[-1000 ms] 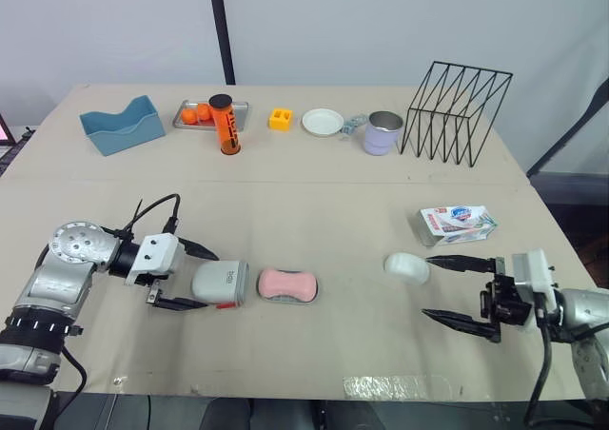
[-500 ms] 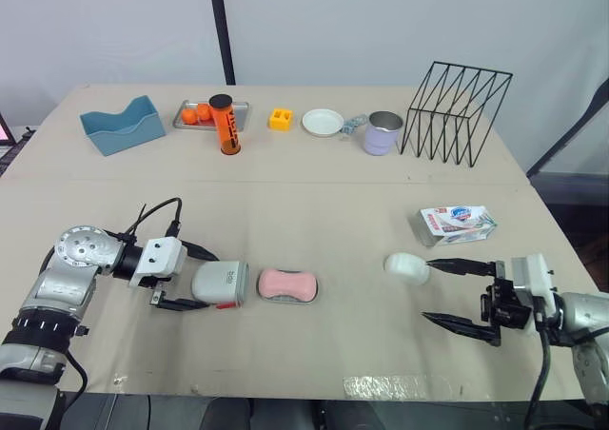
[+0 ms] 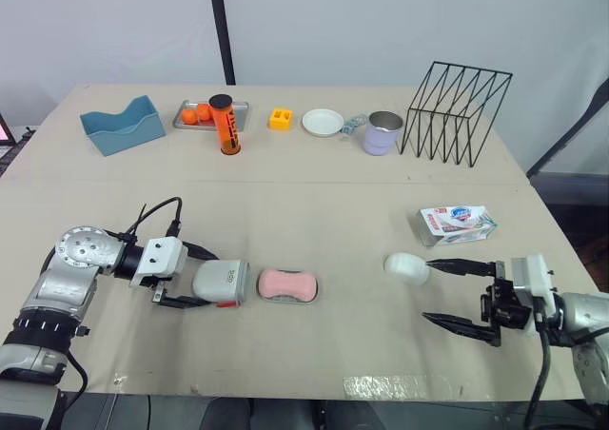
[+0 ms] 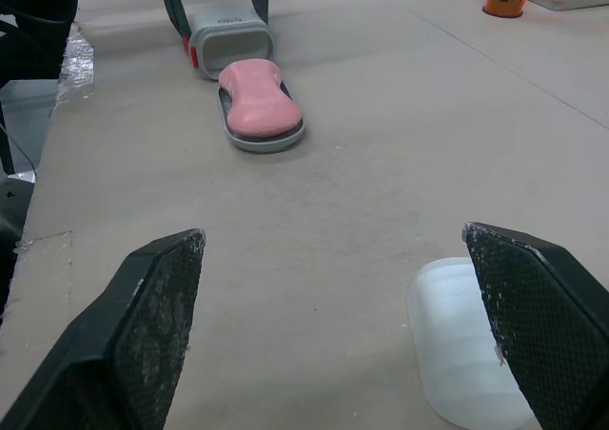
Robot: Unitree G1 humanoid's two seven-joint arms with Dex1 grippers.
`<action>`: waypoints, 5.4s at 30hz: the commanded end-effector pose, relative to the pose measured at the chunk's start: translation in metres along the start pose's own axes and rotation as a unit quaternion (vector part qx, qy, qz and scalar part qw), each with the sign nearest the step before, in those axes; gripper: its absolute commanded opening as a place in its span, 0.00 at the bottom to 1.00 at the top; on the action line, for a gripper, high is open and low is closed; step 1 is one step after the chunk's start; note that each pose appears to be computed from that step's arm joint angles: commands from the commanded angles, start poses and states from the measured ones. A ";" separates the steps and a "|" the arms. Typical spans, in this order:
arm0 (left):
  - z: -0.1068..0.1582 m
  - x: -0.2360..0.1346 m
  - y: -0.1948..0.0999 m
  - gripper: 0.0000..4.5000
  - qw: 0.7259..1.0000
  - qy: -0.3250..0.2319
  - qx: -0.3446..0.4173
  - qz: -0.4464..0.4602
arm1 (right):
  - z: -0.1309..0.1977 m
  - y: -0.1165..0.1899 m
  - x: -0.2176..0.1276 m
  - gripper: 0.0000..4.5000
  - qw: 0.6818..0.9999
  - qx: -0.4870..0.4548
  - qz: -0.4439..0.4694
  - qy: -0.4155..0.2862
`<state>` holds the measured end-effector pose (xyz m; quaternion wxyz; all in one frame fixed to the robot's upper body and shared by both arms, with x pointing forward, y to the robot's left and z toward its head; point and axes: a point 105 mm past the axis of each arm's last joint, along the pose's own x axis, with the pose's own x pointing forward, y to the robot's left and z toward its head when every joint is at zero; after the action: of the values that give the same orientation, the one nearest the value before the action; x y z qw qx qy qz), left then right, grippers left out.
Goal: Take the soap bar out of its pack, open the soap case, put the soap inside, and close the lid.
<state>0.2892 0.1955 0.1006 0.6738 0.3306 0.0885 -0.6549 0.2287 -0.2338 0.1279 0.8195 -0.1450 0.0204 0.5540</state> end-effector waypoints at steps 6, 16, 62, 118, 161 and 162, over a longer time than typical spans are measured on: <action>0.002 -0.001 0.001 0.78 1.000 -0.003 0.009 0.004 | 0.003 0.002 -0.002 1.00 1.000 -0.015 0.011 0.009; 0.005 -0.008 0.002 0.78 1.000 0.003 0.015 0.004 | 0.033 0.009 0.045 1.00 0.996 -0.034 0.077 0.028; 0.008 -0.003 -0.002 0.78 1.000 0.000 0.007 0.013 | 0.008 0.028 0.195 1.00 0.979 -0.019 0.107 0.172; 0.024 0.015 0.006 0.78 0.999 -0.037 -0.002 0.024 | 0.044 0.031 0.222 0.56 0.965 -0.085 0.146 0.200; 0.029 0.025 0.011 0.78 0.998 -0.049 0.010 0.025 | 0.047 0.012 0.194 0.02 0.980 -0.103 0.116 0.122; 0.029 0.025 0.011 0.78 0.998 -0.050 0.010 0.025 | 0.046 0.013 0.194 0.02 0.980 -0.103 0.117 0.121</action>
<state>0.2910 0.1611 0.1013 0.6897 0.2982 0.0648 -0.6567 0.2870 -0.0429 0.1192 0.7197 -0.2905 0.1071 0.6214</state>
